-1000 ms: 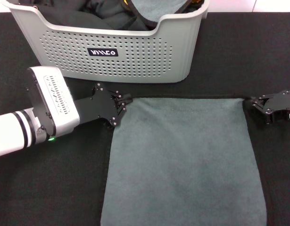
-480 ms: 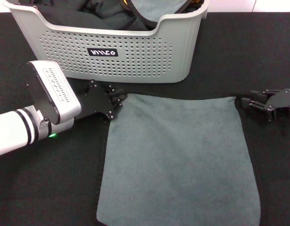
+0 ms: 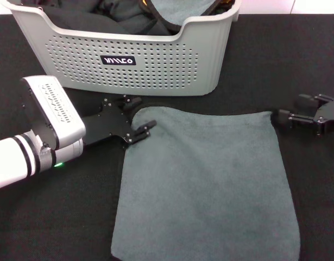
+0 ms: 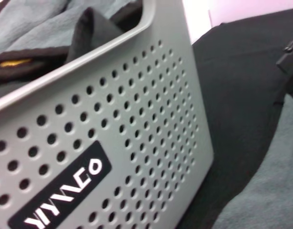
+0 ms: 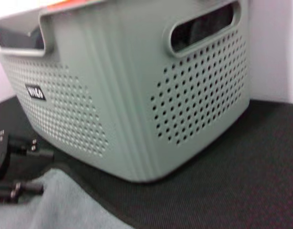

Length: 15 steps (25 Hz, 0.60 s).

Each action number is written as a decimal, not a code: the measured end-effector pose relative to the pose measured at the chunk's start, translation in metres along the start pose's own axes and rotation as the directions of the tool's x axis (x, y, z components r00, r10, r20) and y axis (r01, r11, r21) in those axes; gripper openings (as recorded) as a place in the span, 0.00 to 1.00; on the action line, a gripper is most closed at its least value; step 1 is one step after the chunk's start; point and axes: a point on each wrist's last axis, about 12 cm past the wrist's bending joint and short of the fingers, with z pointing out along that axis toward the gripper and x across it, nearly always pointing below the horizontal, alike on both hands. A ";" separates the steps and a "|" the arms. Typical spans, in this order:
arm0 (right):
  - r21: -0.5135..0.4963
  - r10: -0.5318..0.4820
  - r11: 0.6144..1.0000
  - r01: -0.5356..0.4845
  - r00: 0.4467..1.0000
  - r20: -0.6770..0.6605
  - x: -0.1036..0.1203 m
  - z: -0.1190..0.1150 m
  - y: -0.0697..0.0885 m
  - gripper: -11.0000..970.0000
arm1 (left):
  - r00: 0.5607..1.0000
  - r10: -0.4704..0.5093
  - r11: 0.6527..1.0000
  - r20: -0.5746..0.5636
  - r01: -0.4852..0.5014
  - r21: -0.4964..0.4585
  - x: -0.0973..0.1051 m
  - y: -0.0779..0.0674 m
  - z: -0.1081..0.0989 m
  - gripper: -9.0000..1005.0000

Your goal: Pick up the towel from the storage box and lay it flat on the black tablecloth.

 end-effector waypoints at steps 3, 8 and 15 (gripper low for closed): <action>-0.009 0.001 1.000 -0.001 0.999 0.036 -0.003 -0.007 0.001 0.76 | 1.000 -0.017 1.000 0.024 0.017 0.005 -0.001 -0.001 -0.006 0.49; -0.071 -0.051 0.996 0.059 0.991 0.120 -0.009 -0.019 0.010 0.91 | 0.993 -0.096 0.995 0.074 0.096 0.009 -0.004 0.000 -0.021 0.65; -0.257 -0.149 0.939 0.230 0.943 0.298 -0.018 -0.035 0.038 0.90 | 0.922 -0.296 0.951 0.248 0.262 0.163 -0.013 0.005 -0.057 0.80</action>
